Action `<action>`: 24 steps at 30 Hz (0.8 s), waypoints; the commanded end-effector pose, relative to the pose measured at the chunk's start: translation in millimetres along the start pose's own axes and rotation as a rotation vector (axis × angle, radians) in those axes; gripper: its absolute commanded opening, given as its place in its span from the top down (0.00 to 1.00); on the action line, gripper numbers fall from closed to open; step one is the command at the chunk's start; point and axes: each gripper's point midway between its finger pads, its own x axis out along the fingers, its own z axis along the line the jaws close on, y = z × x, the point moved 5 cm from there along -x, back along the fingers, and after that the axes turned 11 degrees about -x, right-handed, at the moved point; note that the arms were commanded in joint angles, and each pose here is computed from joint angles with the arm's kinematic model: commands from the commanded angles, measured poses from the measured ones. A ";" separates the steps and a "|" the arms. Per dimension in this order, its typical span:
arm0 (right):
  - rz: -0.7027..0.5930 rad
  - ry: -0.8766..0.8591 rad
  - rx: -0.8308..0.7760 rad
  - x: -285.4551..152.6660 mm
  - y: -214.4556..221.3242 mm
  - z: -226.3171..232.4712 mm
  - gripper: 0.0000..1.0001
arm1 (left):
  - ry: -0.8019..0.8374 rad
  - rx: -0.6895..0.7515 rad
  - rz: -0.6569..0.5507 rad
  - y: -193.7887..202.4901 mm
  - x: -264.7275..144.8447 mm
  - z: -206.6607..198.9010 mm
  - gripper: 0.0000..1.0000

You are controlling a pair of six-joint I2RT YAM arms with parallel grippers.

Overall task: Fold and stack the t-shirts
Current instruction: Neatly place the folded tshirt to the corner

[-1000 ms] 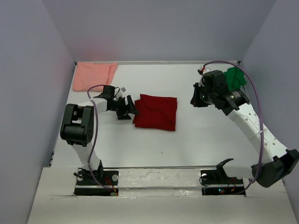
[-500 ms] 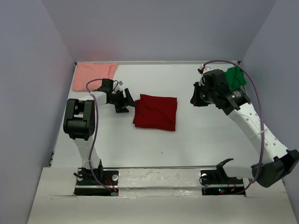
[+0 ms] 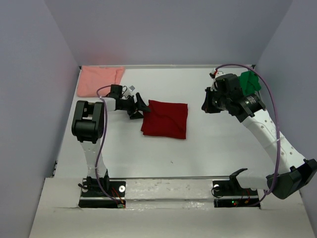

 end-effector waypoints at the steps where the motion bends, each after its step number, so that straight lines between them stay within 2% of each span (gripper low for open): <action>1: -0.065 -0.025 0.003 -4.2 -14.2 4.9 1.00 | -0.119 -0.072 0.057 26.6 23.0 29.0 0.18; 13: -0.050 -0.057 0.011 1.1 -11.1 9.3 1.00 | -0.219 0.004 0.089 58.6 63.1 15.8 0.18; 15: -0.047 -0.059 0.014 0.8 -9.3 9.3 1.00 | -0.239 0.007 0.075 57.1 62.7 18.2 0.22; 17: -0.049 -0.057 0.014 0.3 -8.5 9.0 1.00 | -0.258 0.011 0.060 54.3 60.6 18.9 0.27; 18: -0.051 -0.055 0.015 -0.7 -8.6 8.7 1.00 | -0.263 0.011 0.050 52.4 59.0 18.6 0.34; 19: -0.054 -0.055 0.014 -1.6 -8.3 8.5 1.00 | -0.270 0.010 0.042 50.2 57.9 18.5 0.46; 20: -0.054 -0.055 0.014 -1.6 -8.3 8.5 1.00 | -0.274 0.010 0.037 49.2 57.7 18.1 0.46; 21: -0.051 -0.052 0.015 -1.6 -7.7 8.1 1.00 | -0.288 0.007 0.028 47.2 57.3 19.1 0.55; 23: -0.052 -0.056 0.015 -2.4 -7.4 8.6 1.00 | -0.293 0.009 0.016 44.2 56.3 18.7 0.63; 24: -0.054 -0.054 0.015 -2.8 -7.6 8.2 1.00 | -0.296 0.007 0.009 42.0 55.5 19.5 0.64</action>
